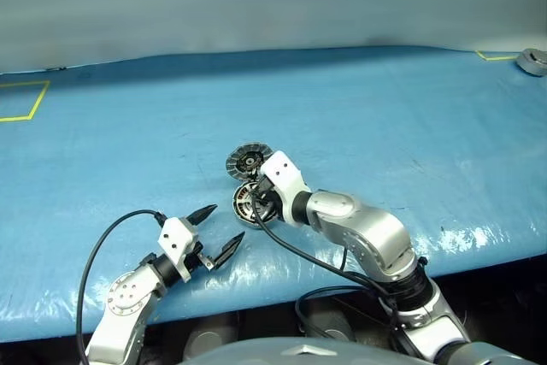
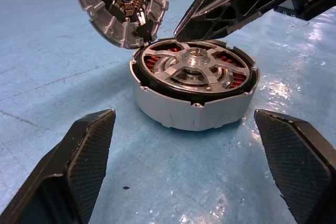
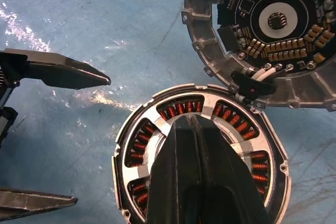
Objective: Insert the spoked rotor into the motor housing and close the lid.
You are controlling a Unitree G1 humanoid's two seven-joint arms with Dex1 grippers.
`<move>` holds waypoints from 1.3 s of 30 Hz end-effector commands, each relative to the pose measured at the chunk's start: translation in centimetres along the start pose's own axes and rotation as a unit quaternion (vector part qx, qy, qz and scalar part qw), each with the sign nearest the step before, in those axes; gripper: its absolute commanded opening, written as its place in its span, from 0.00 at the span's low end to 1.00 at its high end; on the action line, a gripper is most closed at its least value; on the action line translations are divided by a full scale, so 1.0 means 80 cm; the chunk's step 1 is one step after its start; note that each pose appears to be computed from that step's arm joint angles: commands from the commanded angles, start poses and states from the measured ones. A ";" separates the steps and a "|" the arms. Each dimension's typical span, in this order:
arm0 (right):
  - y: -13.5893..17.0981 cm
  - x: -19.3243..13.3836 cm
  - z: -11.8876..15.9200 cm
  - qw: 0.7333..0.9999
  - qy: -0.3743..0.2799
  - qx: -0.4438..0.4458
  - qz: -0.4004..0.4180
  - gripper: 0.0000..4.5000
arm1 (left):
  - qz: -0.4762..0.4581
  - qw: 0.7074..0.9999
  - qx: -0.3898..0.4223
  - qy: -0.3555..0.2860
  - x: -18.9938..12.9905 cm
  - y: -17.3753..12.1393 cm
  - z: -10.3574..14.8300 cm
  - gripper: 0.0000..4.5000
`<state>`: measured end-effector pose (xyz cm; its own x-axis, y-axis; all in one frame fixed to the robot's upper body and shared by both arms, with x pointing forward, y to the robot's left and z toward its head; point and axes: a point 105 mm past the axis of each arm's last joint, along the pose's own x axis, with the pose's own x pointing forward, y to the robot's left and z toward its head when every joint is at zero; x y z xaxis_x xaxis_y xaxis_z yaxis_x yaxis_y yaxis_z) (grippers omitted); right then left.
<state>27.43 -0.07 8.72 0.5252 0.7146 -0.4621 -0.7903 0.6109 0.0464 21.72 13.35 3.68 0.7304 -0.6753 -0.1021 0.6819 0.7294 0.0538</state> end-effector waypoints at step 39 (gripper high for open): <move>-0.005 -0.074 -0.038 0.988 -0.147 0.000 -0.039 0.00 | 0.111 0.985 -0.133 -0.012 0.006 0.146 0.035 0.96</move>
<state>23.66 -5.80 7.83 0.6456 0.7190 -0.2573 -0.7412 0.6711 0.0157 29.52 20.75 6.60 0.8654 -0.4903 -0.1036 0.4700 0.8658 -0.1715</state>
